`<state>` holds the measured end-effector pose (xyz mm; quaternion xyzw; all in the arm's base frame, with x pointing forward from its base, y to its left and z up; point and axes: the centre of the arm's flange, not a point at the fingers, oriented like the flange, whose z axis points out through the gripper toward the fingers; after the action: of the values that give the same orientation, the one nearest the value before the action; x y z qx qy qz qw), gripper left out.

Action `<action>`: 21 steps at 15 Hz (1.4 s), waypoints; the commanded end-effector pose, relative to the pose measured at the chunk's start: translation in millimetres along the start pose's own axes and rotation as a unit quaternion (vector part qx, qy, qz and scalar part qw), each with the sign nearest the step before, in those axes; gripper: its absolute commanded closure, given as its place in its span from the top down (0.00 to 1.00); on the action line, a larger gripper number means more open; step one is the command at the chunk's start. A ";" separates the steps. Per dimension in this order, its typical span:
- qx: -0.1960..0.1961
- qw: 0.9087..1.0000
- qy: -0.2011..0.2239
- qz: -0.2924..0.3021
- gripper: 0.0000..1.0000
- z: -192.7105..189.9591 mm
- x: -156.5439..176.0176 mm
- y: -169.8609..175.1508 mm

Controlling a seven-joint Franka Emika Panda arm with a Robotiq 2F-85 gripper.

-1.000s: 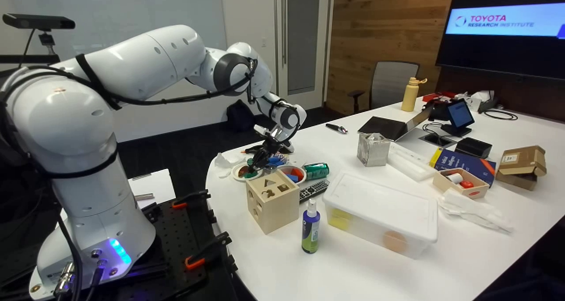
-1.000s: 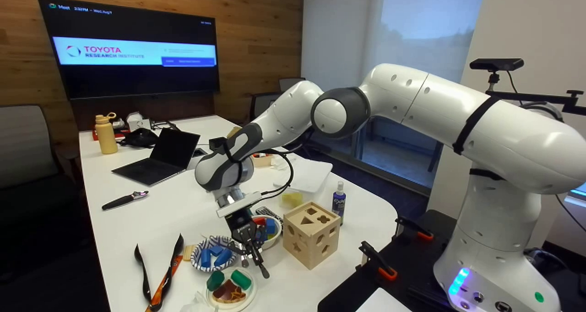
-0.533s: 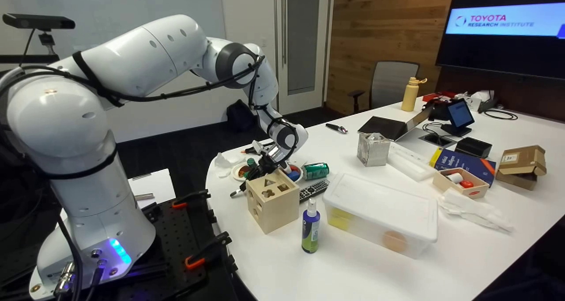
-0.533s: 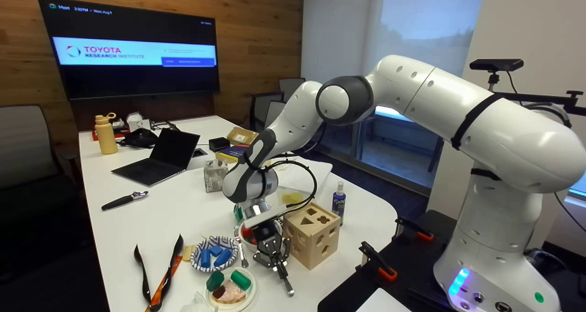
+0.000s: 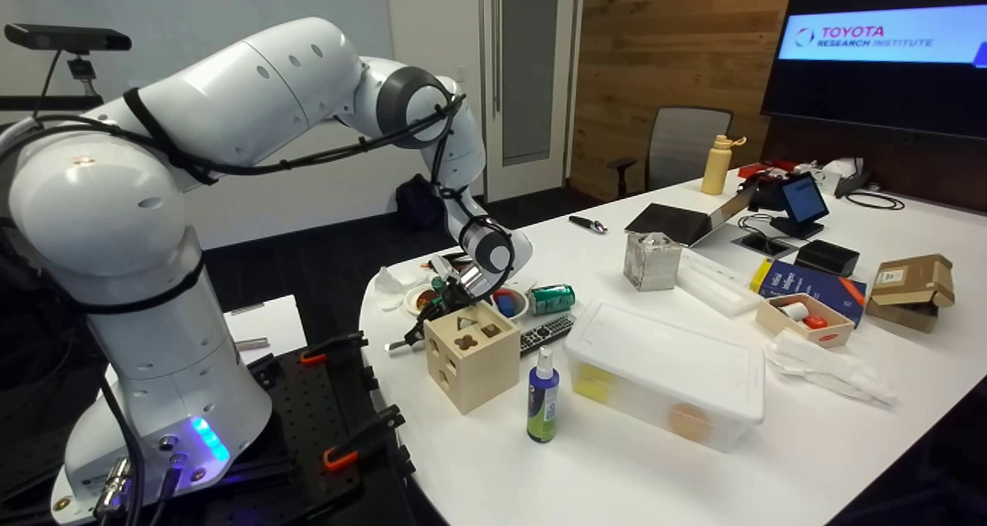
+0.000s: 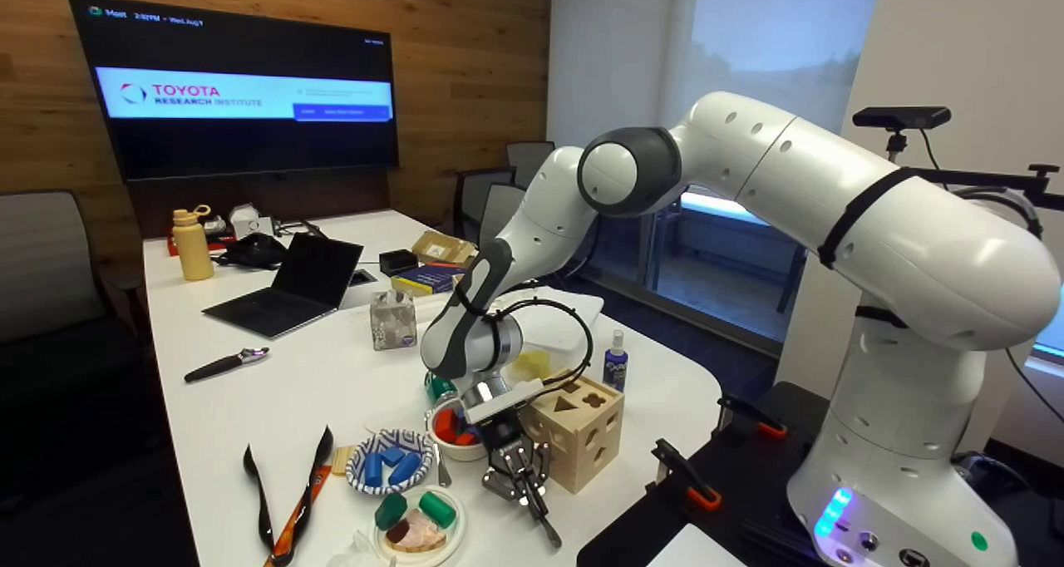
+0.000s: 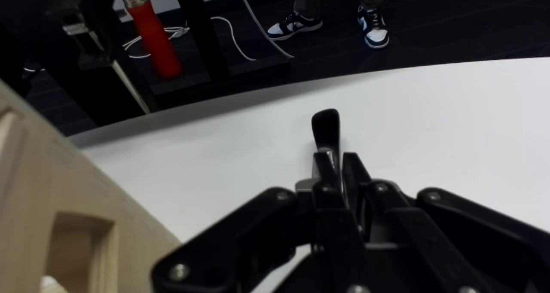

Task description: Use the spoon to stir the contents in the mug

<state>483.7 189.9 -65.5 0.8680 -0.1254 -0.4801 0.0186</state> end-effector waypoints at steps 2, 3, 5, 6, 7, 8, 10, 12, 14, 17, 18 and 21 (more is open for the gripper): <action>0.013 1.000 0.005 -0.014 0.37 1.5 -18.8 5.9; 0.013 1.000 0.007 -0.014 0.43 1.0 -18.9 5.8; 0.014 1.000 0.015 -0.015 0.58 -1.5 -19.9 5.5; 0.016 1.000 0.022 -0.015 0.66 -3.9 -21.5 5.6; 0.017 0.999 0.032 -0.016 0.73 -8.7 -26.5 4.8; 0.020 0.999 0.041 -0.018 0.80 -13.5 -32.6 3.7; 0.027 0.997 0.072 -0.028 0.95 -27.6 -59.5 -1.6; 0.020 0.993 0.115 -0.033 1.00 -44.8 -92.3 -7.5; 0.016 0.986 0.160 -0.044 1.00 -63.1 -121.8 -11.7; -0.015 0.970 0.236 -0.058 1.00 -92.5 -172.4 -11.0; -0.025 0.963 0.260 -0.066 1.00 -101.3 -189.5 -8.1; -0.041 0.938 0.332 -0.086 1.00 -127.0 -233.4 3.0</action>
<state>496.4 245.4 136.9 0.9701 -0.0322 -0.2374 0.0385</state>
